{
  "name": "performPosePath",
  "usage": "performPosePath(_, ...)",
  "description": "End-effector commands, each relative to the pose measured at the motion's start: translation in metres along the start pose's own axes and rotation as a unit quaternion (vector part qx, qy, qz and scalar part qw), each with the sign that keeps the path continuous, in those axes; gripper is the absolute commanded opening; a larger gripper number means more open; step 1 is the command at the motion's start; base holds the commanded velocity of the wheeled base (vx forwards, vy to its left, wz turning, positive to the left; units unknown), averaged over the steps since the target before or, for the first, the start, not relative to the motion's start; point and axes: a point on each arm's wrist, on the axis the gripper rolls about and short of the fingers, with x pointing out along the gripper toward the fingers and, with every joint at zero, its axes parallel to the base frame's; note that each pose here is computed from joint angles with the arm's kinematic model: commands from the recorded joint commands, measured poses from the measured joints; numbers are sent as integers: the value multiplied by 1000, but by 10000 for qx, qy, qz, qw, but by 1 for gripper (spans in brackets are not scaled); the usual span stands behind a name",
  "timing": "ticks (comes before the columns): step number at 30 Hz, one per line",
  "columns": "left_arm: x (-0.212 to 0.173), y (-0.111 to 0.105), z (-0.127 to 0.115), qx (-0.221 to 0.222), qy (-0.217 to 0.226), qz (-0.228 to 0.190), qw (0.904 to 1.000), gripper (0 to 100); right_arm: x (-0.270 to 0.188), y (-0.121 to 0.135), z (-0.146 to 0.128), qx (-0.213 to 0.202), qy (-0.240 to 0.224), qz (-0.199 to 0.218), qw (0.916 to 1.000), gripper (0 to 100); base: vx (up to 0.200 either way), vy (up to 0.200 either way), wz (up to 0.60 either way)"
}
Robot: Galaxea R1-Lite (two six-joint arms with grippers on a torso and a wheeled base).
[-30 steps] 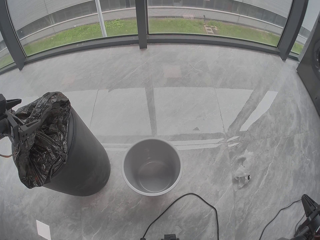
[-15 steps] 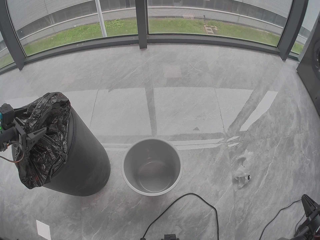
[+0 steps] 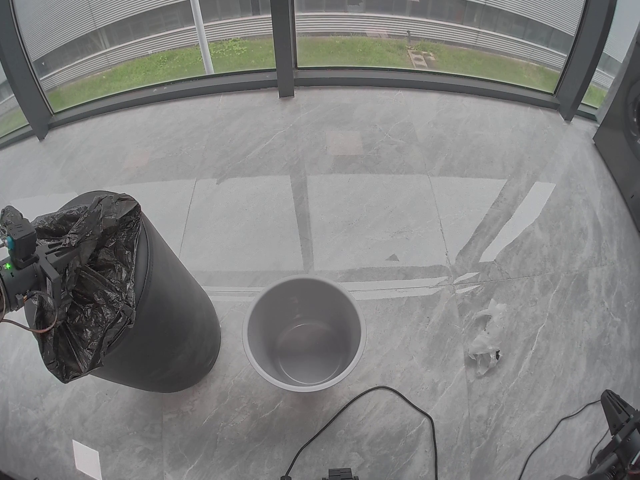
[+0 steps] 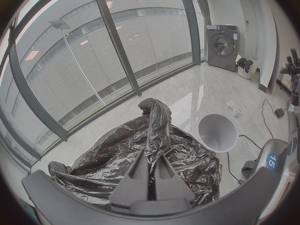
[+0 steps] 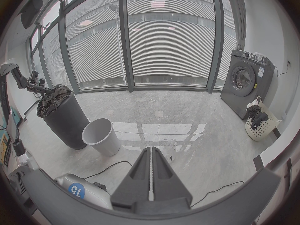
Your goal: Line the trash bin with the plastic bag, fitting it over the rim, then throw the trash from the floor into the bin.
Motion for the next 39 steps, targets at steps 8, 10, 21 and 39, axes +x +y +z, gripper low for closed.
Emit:
performPosePath(8, -20, -6, 27, -30, -530, -44, 9986, 0, 0, 0, -5, -8, 12, 60, 10000, 0, 0, 0, 0)
performPosePath(10, -31, -10, 45, -78, -742, -142, 9971, 0, 0, 0, -5, -9, 27, 67, 10000, 0, 0, 0, 0)
performPosePath(21, -75, -14, 120, 1, -1608, -524, 9856, 0, 2, 0, -4, -32, 142, 68, 9999, 0, 0, 0, 0)
performPosePath(39, -42, -73, 154, -2464, -1288, -3060, 9105, 0, 2, 0, -5, -74, 119, 189, 9997, 0, 0, 0, 0)
